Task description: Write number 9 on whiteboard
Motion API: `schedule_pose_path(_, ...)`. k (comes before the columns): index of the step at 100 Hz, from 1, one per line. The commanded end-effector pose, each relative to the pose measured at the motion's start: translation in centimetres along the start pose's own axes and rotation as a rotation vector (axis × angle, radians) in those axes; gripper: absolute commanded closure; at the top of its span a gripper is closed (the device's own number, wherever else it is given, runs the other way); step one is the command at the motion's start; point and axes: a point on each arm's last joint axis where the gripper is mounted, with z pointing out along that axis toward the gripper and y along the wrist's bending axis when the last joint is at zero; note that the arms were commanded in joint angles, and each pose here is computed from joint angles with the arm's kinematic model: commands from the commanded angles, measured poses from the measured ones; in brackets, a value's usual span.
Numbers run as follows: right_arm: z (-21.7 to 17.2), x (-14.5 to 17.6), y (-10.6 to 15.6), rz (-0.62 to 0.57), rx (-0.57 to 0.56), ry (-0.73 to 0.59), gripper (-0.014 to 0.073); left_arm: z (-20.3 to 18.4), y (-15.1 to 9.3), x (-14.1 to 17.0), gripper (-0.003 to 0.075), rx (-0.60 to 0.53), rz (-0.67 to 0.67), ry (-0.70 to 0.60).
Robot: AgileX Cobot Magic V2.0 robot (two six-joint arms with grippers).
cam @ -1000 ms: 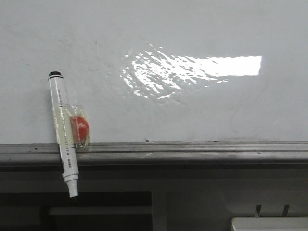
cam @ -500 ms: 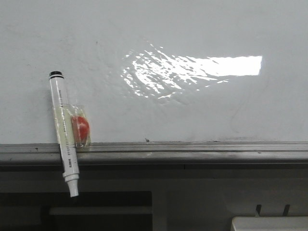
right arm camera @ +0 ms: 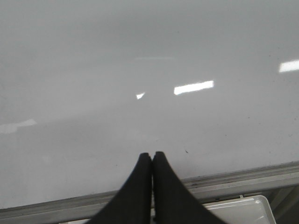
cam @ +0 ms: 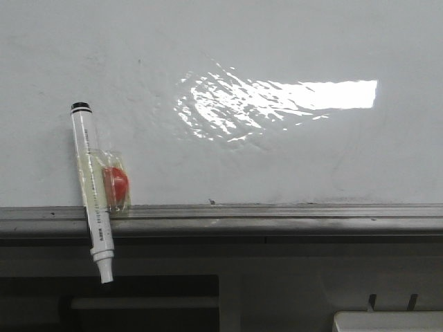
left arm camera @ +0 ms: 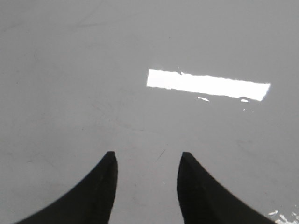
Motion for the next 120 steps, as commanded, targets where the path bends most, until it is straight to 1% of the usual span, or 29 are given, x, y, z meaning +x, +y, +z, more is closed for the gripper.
schedule_pose_path(1,-0.3,-1.6,0.2,0.001,-0.010,-0.089,0.0664,0.0,-0.6,-2.2,0.0404,0.046,-0.030,-0.134)
schedule_pose_path(12,-0.3,-1.5,0.2,0.001,-0.008,-0.080,0.0664,0.3,-0.9,-2.4,0.0404,0.088,-0.031,-0.149)
schedule_pose_path(23,-0.3,-1.4,0.2,0.001,-0.006,-0.065,0.0664,0.9,-1.6,-1.9,0.0404,0.161,-0.032,-0.095)
schedule_pose_path(33,-0.3,-1.2,0.2,0.001,-0.004,-0.044,0.0664,1.7,-2.7,-1.2,0.0405,0.253,-0.047,-0.015)
schedule_pose_path(46,-0.3,-1.1,0.2,0.001,-0.003,-0.039,0.0664,2.6,-4.5,0.0,0.0405,0.383,-0.029,0.101)
schedule_pose_path(60,-0.3,-1.1,0.2,0.001,-0.003,-0.036,0.0664,3.2,-6.3,2.1,0.0405,0.502,0.045,0.218)
schedule_pose_path(69,-0.3,-1.1,0.2,0.001,-0.003,-0.036,0.0664,3.4,-7.2,3.4,0.0405,0.561,0.070,0.280)
schedule_pose_path(78,-0.3,-1.1,0.2,0.001,-0.003,-0.036,0.0664,3.6,-7.8,4.6,0.0405,0.593,0.072,0.326)
schedule_pose_path(86,-0.2,-1.1,0.1,0.002,-0.002,-0.034,0.0664,3.7,-8.2,5.4,0.0405,0.609,0.031,0.345)
schedule_pose_path(99,-0.2,-1.1,0.1,0.002,-0.002,-0.034,0.0664,4.0,-9.0,6.0,0.0405,0.641,-0.004,0.343)
schedule_pose_path(114,-0.2,-1.1,0.1,0.002,-0.002,-0.034,0.0664,4.2,-10.1,6.5,0.0405,0.692,-0.004,0.340)
schedule_pose_path(120,-0.2,-1.1,0.1,0.002,-0.002,-0.034,0.0664,4.4,-10.4,6.9,0.0405,0.692,-0.018,0.350)
